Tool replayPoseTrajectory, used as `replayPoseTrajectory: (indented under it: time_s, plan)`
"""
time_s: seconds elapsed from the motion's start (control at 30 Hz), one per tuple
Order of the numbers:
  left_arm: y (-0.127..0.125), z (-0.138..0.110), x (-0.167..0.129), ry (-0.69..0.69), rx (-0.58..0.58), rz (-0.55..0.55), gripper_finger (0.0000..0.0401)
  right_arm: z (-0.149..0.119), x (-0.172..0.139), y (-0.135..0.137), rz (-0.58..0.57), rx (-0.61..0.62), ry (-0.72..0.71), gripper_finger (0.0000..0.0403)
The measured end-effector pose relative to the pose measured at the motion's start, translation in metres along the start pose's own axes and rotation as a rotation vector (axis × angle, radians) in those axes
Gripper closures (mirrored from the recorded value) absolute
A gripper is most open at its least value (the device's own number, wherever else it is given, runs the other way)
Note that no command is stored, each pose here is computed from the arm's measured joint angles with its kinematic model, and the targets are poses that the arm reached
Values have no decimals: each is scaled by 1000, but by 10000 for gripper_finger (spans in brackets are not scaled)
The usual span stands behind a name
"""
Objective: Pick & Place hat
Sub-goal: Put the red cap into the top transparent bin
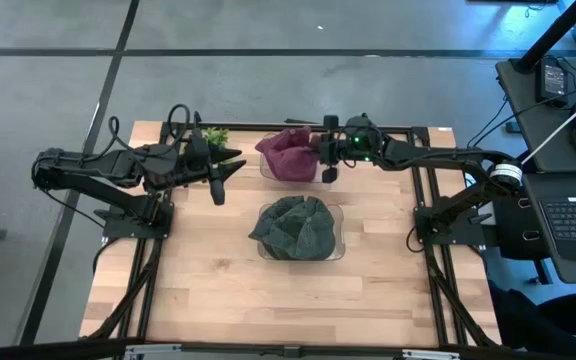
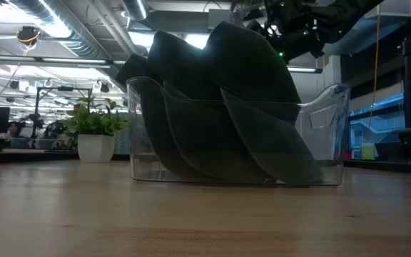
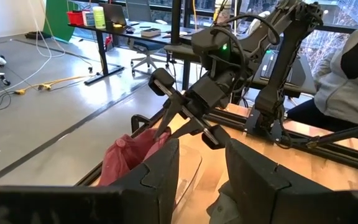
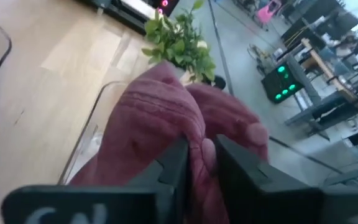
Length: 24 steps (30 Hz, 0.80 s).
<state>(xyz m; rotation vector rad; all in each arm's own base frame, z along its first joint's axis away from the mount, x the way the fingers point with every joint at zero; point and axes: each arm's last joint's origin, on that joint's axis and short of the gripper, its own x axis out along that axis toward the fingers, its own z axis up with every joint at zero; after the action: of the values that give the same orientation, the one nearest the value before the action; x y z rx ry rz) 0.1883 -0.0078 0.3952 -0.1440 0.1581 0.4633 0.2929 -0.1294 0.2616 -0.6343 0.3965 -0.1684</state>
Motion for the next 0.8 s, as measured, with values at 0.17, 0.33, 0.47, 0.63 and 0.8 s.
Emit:
replayPoseTrajectory:
  time_s: [0.17,0.33,0.47,0.63,0.8]
  plan:
    - [0,-2,0,16,10,3,274,-1,0,1,6,2,18,319]
    - [0,-2,0,23,13,-3,277,-2,0,0,0,147,21,317]
    - [0,-3,0,24,12,-5,278,-2,0,-2,-18,267,18,295]
    - [0,-2,0,24,11,-6,275,-3,-1,-5,-64,359,32,226]
    - [0,-2,0,24,11,-6,275,-6,2,-7,-115,374,51,149]
